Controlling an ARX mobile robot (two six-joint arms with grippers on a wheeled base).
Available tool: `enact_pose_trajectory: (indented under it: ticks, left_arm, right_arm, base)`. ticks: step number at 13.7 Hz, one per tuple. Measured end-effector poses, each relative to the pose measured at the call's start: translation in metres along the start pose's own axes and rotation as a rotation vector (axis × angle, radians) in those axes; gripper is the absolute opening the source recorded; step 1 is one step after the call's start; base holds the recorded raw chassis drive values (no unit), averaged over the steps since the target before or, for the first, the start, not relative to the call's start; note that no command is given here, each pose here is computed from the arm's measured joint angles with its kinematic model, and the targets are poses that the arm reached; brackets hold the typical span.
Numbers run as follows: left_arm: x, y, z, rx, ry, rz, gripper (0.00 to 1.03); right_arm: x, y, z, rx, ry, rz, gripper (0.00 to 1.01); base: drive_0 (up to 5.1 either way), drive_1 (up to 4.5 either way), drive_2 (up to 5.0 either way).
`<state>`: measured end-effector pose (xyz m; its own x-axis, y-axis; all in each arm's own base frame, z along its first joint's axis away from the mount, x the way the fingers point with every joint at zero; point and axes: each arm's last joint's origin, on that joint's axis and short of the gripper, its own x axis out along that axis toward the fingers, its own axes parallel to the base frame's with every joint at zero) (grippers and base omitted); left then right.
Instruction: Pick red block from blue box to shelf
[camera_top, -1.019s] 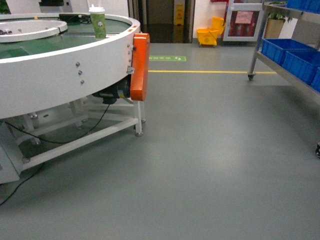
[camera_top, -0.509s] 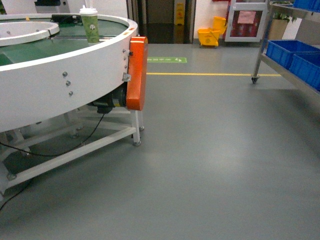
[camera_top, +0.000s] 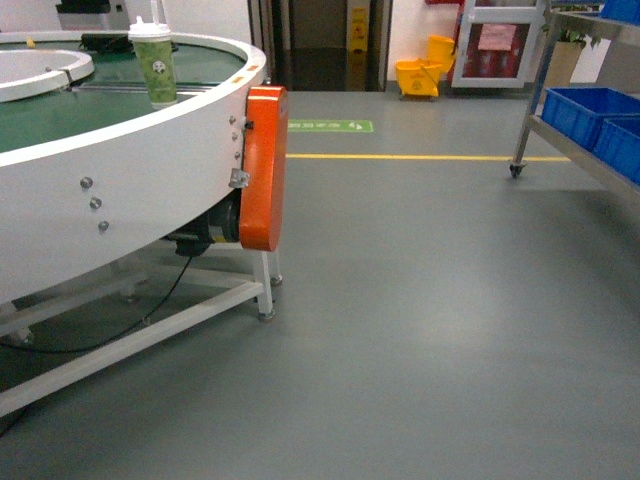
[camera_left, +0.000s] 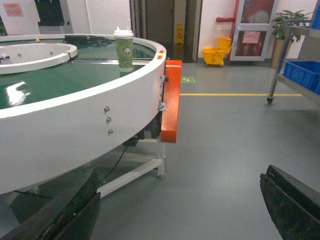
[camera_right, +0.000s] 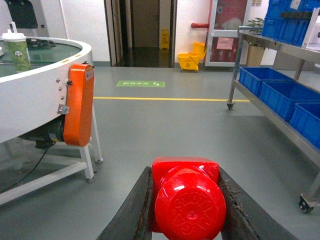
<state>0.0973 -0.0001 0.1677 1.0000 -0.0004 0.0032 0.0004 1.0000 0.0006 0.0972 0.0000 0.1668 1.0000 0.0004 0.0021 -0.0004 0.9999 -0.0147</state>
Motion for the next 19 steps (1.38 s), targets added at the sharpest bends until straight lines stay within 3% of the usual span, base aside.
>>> enact_pose_trajectory:
  ticks: [2, 19]
  left_arm:
    - [0.0000, 0.0000, 0.0000, 0.000, 0.000, 0.000, 0.98]
    - [0.0000, 0.0002, 0.0000, 0.000, 0.000, 0.002, 0.98]
  right_arm:
    - [0.0000, 0.0000, 0.0000, 0.000, 0.000, 0.000, 0.28]
    - [0.0000, 0.0000, 0.0001, 0.000, -0.001, 0.000, 0.28]
  base:
    - [0.0, 2.16, -2.1]
    - [-1.5, -1.46, -1.5]
